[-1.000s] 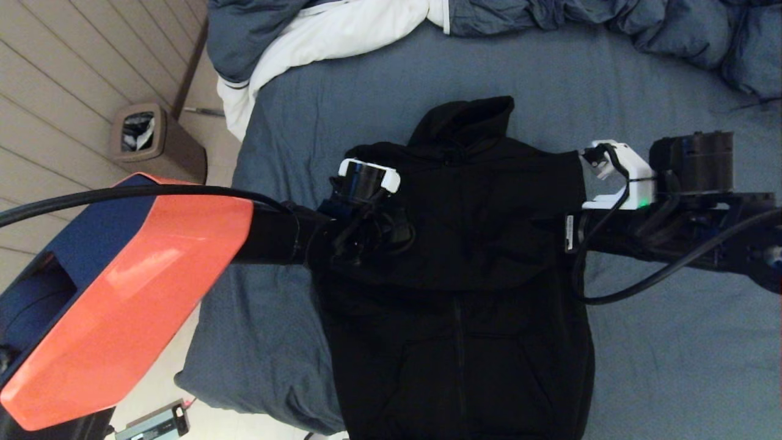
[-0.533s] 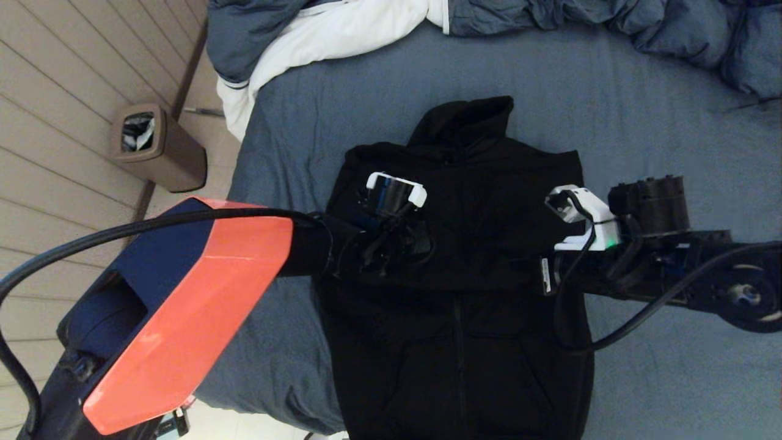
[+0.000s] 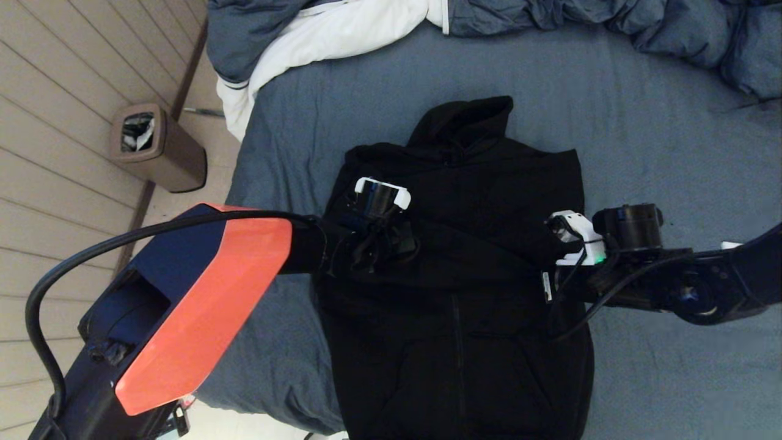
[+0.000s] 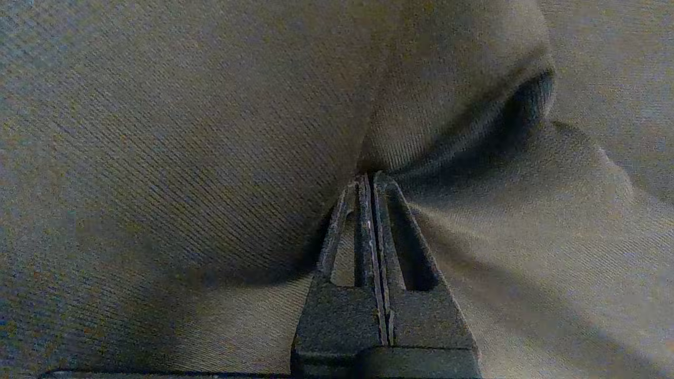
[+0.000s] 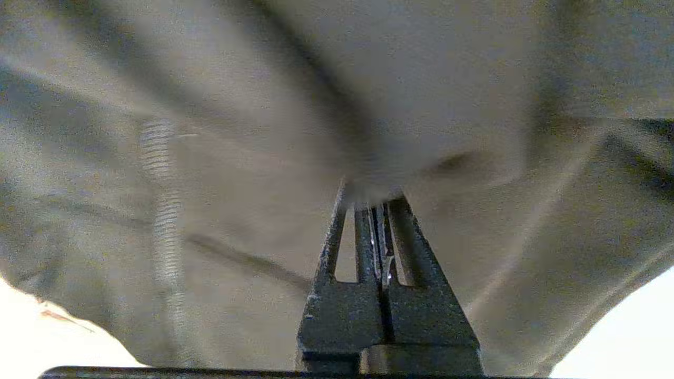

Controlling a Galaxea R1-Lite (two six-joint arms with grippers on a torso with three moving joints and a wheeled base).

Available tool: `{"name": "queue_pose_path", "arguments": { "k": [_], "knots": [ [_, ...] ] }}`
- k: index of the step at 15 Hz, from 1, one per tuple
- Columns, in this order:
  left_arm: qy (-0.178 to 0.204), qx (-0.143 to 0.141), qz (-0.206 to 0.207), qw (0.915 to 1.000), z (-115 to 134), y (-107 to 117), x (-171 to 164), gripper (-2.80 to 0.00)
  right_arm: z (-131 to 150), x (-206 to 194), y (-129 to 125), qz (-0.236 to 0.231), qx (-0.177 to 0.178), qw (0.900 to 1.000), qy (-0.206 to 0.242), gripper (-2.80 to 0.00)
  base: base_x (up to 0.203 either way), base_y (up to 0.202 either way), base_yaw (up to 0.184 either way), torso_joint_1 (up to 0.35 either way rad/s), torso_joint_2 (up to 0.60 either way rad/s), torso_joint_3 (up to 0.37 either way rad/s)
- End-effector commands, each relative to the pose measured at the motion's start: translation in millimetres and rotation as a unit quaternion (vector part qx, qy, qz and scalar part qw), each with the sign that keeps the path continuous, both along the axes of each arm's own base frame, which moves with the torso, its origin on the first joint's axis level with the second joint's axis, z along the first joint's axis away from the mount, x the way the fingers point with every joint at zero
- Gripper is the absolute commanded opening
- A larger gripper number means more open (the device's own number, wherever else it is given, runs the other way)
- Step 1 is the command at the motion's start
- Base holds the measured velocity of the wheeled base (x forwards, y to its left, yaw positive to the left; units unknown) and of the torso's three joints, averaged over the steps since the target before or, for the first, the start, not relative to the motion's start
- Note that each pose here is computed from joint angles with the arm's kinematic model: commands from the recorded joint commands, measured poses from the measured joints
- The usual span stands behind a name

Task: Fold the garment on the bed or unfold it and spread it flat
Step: Fold the black sweatshirt

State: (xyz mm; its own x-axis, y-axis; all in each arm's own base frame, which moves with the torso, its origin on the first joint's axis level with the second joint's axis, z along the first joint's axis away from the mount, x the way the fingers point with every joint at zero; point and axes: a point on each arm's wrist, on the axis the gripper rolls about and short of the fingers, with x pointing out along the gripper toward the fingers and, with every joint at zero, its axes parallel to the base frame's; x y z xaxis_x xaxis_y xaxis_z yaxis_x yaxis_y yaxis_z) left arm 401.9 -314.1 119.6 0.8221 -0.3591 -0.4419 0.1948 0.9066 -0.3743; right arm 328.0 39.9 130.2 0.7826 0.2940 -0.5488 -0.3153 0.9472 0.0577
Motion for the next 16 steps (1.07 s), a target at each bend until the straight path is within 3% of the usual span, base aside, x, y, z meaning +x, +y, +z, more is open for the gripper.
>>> {"name": "queue_pose_path", "arguments": {
  "k": [1, 6, 9, 11, 16],
  "knots": [
    [0.008, 0.005, 0.017, 0.9998, -10.2, 10.1, 10.2, -2.8, -21.9, 18.3, -12.9, -0.018, -0.005, 1.0, 0.018, -2.8, 0.0, 0.0, 0.0, 0.0, 0.0, 0.0],
    [0.01, 0.01, 0.022, 0.9997, -16.2, 14.2, 15.3, -2.8, -44.8, 53.3, -38.0, -0.051, -0.007, 0.999, -0.007, -2.8, 0.0, 0.0, 0.0, 0.0, 0.0, 0.0],
    [0.011, 0.01, 0.023, 0.9996, -15.6, 15.2, 15.3, -2.8, -39.3, 49.3, -41.4, -0.055, -0.005, 0.998, -0.011, -2.8, 0.0, 0.0, 0.0, 0.0, 0.0, 0.0],
    [0.002, 0.001, 0.018, 0.9998, -1.7, 12.4, 9.2, -2.8, -24.5, 40.2, -40.5, -0.054, -0.003, 0.998, -0.025, -2.8, 0.0, 0.0, 0.0, 0.0, 0.0, 0.0],
    [-0.001, -0.002, -0.024, 0.9997, 25.7, -6.3, -34.5, -2.8, -1.2, 7.2, -38.1, -0.051, 0.0, 0.998, -0.041, -2.8, 0.0, 0.0, 0.0, 0.0, 0.0, 0.0]
  ]
}}
